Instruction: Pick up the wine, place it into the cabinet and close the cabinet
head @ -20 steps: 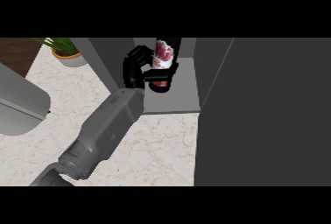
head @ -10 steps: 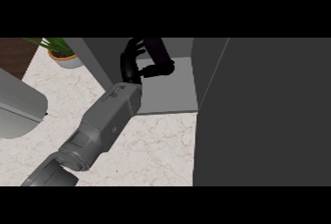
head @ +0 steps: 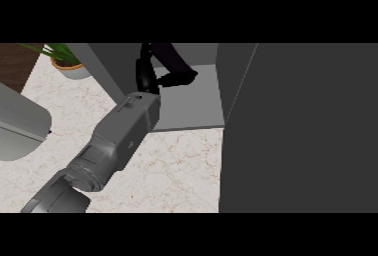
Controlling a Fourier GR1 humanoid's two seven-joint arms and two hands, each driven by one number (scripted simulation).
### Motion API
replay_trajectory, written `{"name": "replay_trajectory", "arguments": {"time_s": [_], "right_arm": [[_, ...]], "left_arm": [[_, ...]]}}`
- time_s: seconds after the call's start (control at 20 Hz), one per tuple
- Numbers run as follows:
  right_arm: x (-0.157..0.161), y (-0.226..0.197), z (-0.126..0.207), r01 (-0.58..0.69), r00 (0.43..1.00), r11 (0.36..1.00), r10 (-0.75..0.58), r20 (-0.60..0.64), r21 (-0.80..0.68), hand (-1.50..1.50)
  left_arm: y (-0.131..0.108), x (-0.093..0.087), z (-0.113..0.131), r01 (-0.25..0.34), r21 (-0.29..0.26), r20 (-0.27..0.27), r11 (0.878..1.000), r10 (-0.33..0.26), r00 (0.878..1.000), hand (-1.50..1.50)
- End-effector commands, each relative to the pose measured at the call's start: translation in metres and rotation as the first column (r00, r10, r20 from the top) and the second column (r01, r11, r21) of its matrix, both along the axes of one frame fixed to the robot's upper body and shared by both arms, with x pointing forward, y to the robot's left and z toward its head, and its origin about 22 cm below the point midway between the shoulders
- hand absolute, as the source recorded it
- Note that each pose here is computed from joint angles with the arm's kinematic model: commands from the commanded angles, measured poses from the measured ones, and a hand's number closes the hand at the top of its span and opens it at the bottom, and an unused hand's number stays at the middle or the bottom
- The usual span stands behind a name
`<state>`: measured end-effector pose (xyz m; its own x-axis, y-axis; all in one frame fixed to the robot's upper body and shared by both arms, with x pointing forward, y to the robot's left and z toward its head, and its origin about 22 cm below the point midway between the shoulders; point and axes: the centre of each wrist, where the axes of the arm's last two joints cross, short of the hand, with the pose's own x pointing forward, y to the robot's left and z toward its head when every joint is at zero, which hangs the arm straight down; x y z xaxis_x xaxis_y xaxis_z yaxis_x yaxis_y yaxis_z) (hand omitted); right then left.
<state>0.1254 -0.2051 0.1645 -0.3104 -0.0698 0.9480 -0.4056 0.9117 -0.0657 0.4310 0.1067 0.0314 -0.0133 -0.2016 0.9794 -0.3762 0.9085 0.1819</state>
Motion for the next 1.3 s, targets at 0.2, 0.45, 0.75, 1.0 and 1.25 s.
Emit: {"name": "replay_trajectory", "arguments": {"time_s": [0.2, 0.45, 0.75, 1.0, 1.25], "right_arm": [[-0.025, -0.011, 0.022, -0.019, 0.998, 0.999, 0.017, 0.052, 0.038, -1.50], [-0.034, -0.004, 0.024, -0.036, 0.999, 0.997, 0.034, 0.028, 0.072, -1.50], [-0.035, -0.012, 0.025, -0.022, 0.999, 0.998, 0.020, 0.044, 0.059, -1.50], [-0.044, -0.010, 0.036, -0.009, 0.999, 0.998, 0.007, 0.033, 0.055, -1.50], [-0.041, -0.015, 0.027, 0.003, 0.999, 0.998, -0.005, 0.033, 0.055, -1.50]], "left_arm": [[0.038, 0.002, -0.008, -0.031, 0.032, 0.049, 0.999, 0.029, 0.998, -1.50], [0.022, 0.013, 0.021, 0.095, 0.017, 0.126, 0.995, -0.096, 0.987, -1.50], [-0.003, 0.000, 0.006, 0.219, -0.094, 0.195, 0.971, -0.198, 0.961, -1.50], [-0.002, 0.001, 0.017, 0.276, -0.109, 0.275, 0.955, -0.238, 0.932, -1.50], [-0.007, -0.009, 0.013, 0.312, -0.154, 0.286, 0.937, -0.260, 0.922, -1.50]]}}
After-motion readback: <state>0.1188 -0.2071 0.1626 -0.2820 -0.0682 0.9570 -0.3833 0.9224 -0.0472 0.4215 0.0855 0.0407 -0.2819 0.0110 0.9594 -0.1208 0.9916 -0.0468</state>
